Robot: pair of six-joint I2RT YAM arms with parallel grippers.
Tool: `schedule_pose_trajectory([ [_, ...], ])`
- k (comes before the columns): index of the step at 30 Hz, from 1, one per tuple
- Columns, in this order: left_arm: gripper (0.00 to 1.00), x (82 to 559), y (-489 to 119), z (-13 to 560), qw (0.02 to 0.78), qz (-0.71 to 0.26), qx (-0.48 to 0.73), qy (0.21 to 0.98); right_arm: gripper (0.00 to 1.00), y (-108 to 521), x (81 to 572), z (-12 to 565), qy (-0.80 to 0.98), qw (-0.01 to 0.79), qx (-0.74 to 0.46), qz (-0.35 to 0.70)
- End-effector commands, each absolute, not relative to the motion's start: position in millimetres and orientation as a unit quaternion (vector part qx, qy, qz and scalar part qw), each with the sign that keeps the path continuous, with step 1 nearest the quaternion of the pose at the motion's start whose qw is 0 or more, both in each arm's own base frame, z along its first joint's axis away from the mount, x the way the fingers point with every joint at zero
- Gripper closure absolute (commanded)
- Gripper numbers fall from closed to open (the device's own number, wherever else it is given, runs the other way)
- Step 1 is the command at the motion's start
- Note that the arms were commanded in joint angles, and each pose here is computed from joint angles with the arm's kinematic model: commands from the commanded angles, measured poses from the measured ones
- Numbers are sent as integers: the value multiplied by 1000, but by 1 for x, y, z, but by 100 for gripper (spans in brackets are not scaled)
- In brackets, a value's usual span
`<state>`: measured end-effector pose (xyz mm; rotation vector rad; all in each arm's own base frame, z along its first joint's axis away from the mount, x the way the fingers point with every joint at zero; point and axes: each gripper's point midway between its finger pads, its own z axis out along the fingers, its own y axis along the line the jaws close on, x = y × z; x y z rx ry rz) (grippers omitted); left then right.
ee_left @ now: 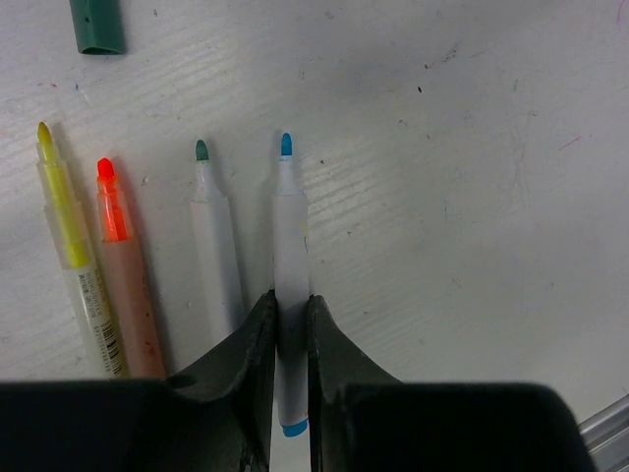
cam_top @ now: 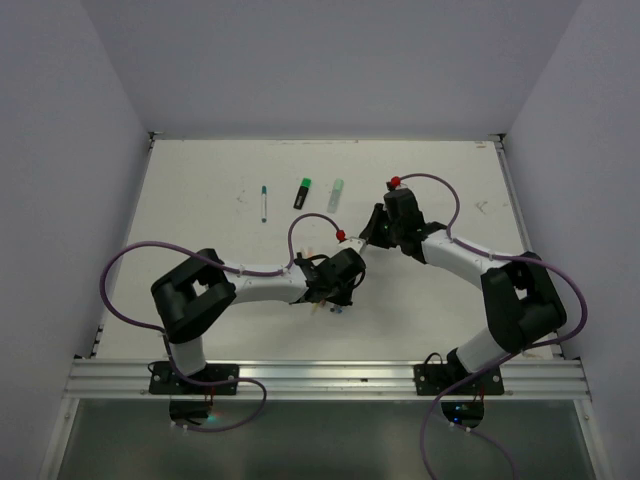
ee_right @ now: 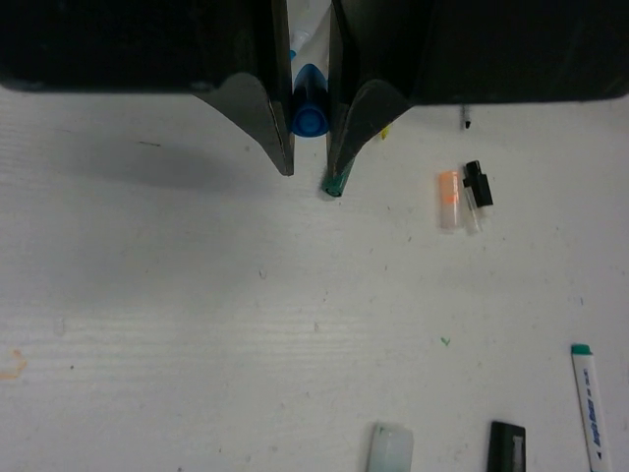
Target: Open the pen caps
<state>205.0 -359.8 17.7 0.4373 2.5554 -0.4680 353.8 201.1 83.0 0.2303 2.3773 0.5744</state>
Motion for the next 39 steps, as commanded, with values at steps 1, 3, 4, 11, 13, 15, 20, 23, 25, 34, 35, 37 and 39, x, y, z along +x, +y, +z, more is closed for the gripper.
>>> schedule_pose_trajectory([
  [1,89,212,-354,15,258,-142,149,944,100,213,356,78,903,350,92,230],
  [3,88,212,-353,14,258,-137,147,945,100,218,350,70,904,345,92,234],
  [4,87,212,-351,13,257,-134,147,946,100,220,351,68,902,348,91,238],
  [11,79,210,-346,8,254,-125,143,948,100,219,340,48,901,344,100,244],
  [13,76,210,-346,8,254,-126,144,948,100,220,340,45,903,341,98,244],
  [15,74,210,-346,8,253,-125,144,948,100,221,339,40,903,340,95,246],
  [20,71,211,-345,13,260,-126,138,947,97,222,334,28,905,331,98,248],
  [23,70,211,-344,13,261,-127,137,947,93,221,331,21,909,326,98,242],
  [25,70,211,-343,14,262,-126,137,947,89,220,330,18,910,325,99,239],
  [34,69,215,-348,37,283,-151,128,938,76,211,320,9,913,324,106,223],
  [35,69,215,-349,43,289,-158,126,936,75,210,320,8,914,324,107,220],
  [37,69,216,-350,50,295,-166,121,933,72,207,317,9,914,325,108,215],
  [39,69,218,-351,65,308,-180,116,927,69,205,316,10,914,327,110,212],
])
